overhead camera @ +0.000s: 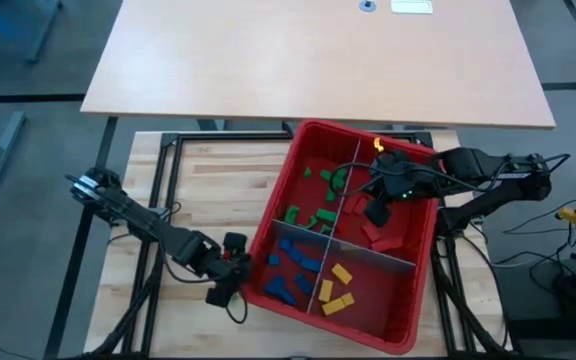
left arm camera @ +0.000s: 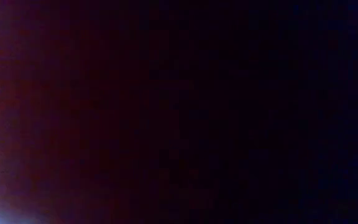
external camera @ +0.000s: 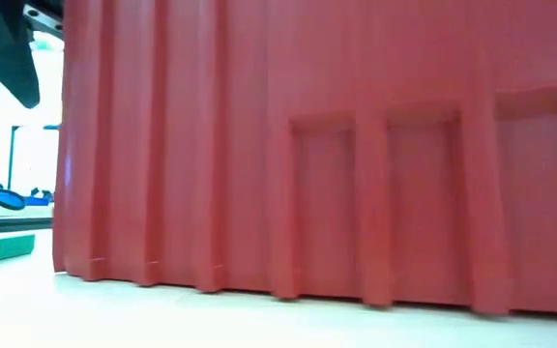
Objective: Sort blocks
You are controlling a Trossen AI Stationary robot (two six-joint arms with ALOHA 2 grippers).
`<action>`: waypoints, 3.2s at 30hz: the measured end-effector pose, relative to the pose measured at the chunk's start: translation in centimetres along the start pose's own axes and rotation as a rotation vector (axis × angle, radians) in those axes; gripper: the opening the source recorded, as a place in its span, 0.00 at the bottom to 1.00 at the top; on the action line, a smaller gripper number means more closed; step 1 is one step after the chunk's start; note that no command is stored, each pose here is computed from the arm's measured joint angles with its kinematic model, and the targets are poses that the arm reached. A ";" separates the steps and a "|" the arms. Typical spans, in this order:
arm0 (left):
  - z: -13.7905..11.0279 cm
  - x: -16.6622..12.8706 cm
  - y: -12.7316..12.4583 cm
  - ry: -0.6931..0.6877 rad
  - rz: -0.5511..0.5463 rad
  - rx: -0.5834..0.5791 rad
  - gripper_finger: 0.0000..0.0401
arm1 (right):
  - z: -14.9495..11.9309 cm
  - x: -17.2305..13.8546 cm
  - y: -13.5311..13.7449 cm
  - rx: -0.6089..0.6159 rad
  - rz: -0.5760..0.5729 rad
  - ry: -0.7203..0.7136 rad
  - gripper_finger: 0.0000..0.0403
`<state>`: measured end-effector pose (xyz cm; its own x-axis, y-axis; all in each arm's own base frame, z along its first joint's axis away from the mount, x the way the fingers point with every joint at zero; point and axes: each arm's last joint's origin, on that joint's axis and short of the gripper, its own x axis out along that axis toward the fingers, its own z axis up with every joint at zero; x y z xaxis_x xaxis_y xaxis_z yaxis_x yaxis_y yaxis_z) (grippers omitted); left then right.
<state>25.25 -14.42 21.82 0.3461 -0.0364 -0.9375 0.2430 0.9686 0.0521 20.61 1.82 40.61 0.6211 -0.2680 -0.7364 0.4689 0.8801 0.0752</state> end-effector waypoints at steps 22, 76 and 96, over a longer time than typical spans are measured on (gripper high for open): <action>0.3 -2.4 -0.1 -0.006 0.021 0.136 0.68 | -0.1 -0.1 -0.1 -0.019 -0.004 0.005 0.00; -6.4 4.2 -0.1 0.108 -0.063 -1.430 0.68 | -0.2 -0.1 -0.2 -0.025 -0.010 0.016 0.00; -5.7 7.0 -0.5 0.240 -0.055 -1.358 0.68 | -0.2 -0.1 -0.2 -0.014 -0.009 0.014 0.00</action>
<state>22.42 -13.74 13.31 0.1678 -0.1738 -0.9704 -0.8629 0.4501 -0.2298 20.36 1.78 40.55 0.6082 -0.2707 -0.7462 0.4654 0.8831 0.0589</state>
